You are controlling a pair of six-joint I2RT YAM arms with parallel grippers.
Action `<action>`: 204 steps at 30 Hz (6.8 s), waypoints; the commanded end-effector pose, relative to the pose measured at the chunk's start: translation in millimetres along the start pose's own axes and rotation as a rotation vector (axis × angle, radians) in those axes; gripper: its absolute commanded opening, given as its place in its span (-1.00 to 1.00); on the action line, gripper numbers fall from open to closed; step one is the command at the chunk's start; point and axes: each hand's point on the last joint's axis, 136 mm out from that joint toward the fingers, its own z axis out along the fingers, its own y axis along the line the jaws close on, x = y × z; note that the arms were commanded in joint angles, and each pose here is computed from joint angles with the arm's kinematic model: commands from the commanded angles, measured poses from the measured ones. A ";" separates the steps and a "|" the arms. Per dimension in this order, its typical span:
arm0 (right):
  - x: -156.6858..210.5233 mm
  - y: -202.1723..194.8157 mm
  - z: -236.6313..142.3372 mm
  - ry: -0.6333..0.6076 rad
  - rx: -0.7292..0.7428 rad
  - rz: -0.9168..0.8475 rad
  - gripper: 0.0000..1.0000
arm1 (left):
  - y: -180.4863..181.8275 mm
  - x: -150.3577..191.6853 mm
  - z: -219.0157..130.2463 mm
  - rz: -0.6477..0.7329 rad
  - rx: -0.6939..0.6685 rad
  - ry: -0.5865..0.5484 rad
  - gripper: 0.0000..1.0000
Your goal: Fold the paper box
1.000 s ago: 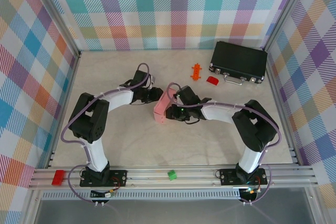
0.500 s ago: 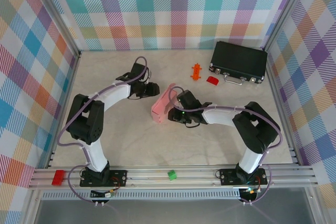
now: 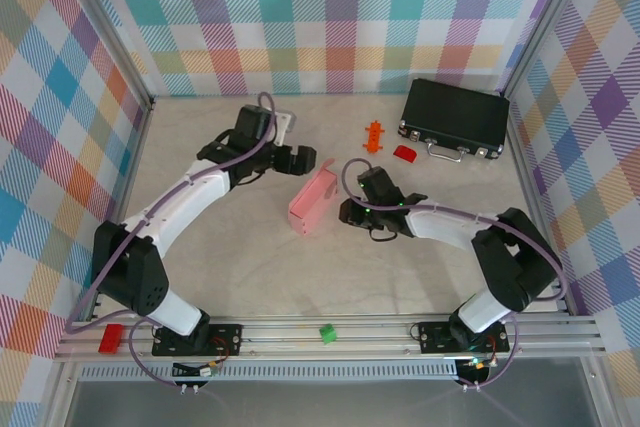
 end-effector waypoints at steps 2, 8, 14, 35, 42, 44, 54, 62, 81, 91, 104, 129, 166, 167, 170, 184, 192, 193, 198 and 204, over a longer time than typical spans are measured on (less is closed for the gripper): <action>-3.1 -26.9 -19.9 -0.029 0.053 0.005 -0.35 | -20.0 30.9 15.2 0.220 0.012 0.154 1.00; -5.9 -53.0 -40.3 -0.064 0.090 0.047 -0.34 | -36.1 49.2 31.5 0.299 0.011 0.266 1.00; -5.4 -61.0 -47.3 -0.074 0.087 0.069 -0.33 | -37.1 63.8 49.6 0.382 -0.076 0.353 1.00; -2.1 -64.5 -44.2 -0.058 0.089 0.083 -0.32 | -40.6 92.1 66.8 0.459 -0.083 0.504 0.38; -2.0 -67.2 -47.1 -0.061 0.100 0.087 -0.31 | -40.1 86.0 72.4 0.499 -0.088 0.484 0.28; -2.1 -68.5 -48.9 -0.063 0.104 0.086 -0.31 | -40.7 86.2 74.4 0.513 -0.082 0.487 0.24; -0.9 -76.3 -55.6 -0.076 0.124 0.096 -0.29 | -59.5 88.3 79.7 0.588 0.051 0.477 0.05; 1.9 -82.6 -60.7 -0.085 0.139 0.104 -0.27 | -70.6 96.0 76.6 0.742 0.174 0.516 0.02; 18.9 -95.3 -64.8 -0.092 0.144 0.172 -0.24 | -91.4 105.4 81.8 1.212 0.490 0.492 0.07; 21.1 -99.0 -65.5 -0.092 0.158 0.179 -0.23 | -95.4 93.6 92.2 1.248 0.546 0.471 0.14; 13.0 -96.3 -64.2 -0.085 0.179 0.125 -0.20 | -95.8 77.8 75.4 1.234 0.515 0.492 0.71; -67.2 -32.7 -111.6 -0.080 0.058 -0.315 0.14 | -1.0 -24.6 -14.2 0.232 -0.031 0.104 0.78; -75.6 14.4 -78.7 0.053 -0.165 -0.192 0.12 | -1.3 52.5 12.3 -0.360 0.267 0.238 0.49; -75.3 14.6 -78.8 0.052 -0.165 -0.198 0.12 | -2.0 52.5 12.0 -0.360 0.271 0.238 0.49; -75.0 15.6 -78.0 0.059 -0.164 -0.202 0.12 | -2.6 53.8 12.5 -0.360 0.276 0.242 0.49; -69.5 24.1 -75.0 0.084 -0.180 -0.223 0.04 | -11.8 61.5 13.9 -0.385 0.338 0.271 0.28; -67.4 25.1 -70.2 0.096 -0.177 -0.221 0.03 | -12.2 67.4 15.0 -0.396 0.341 0.289 0.20; -66.7 25.4 -70.0 0.098 -0.176 -0.221 0.04 | -12.0 68.8 15.5 -0.401 0.340 0.293 0.20; -67.1 26.0 -70.3 0.094 -0.170 -0.216 0.04 | -12.3 70.9 16.3 -0.414 0.342 0.299 0.12; -69.0 17.6 -71.8 0.085 -0.112 -0.204 0.05 | -10.3 72.0 14.4 -0.416 0.325 0.299 0.13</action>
